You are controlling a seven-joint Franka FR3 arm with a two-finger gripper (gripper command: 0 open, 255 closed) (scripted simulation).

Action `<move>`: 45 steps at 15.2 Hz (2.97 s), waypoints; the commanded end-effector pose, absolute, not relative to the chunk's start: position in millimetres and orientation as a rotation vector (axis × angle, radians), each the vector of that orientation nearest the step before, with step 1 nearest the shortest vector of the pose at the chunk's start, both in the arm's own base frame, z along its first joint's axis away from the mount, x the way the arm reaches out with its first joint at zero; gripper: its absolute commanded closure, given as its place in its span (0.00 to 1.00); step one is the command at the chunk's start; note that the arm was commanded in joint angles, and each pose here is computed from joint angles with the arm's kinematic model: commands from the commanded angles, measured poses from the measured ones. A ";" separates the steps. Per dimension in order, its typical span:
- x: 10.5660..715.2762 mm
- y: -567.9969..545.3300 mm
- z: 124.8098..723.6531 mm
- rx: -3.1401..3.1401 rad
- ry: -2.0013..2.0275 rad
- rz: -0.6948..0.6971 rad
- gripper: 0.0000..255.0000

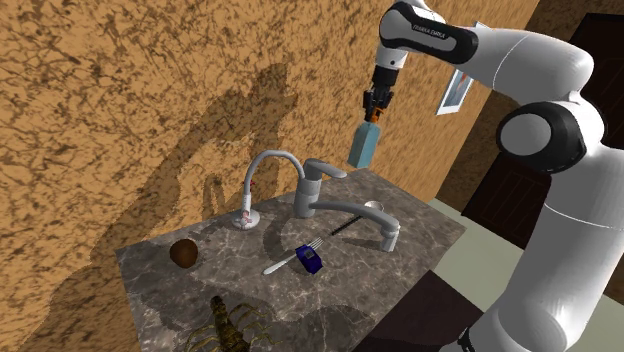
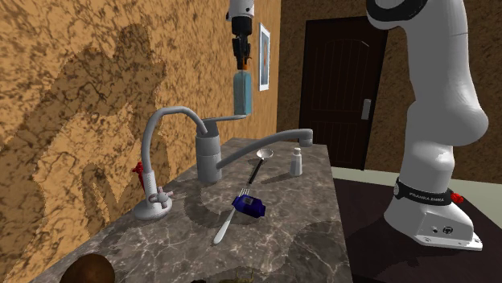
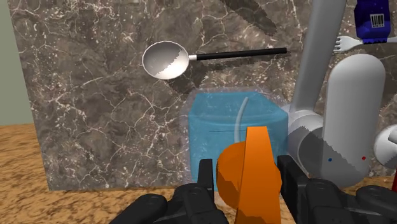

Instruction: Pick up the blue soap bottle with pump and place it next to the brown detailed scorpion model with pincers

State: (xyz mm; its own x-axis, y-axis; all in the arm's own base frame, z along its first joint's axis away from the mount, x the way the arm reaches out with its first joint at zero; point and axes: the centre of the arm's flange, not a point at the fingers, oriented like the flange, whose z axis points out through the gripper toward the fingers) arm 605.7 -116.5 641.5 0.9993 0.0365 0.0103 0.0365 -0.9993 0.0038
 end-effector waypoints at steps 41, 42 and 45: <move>373.3 187.4 709.7 3.137 0.057 0.016 1.00; 365.3 197.9 709.8 3.137 0.057 0.016 1.00; 341.3 229.4 709.9 3.137 0.057 0.016 1.00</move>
State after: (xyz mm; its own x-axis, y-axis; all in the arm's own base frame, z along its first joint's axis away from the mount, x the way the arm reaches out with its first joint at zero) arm 349.7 216.1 708.7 0.9992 0.0381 0.0098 0.0381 -0.9993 0.0035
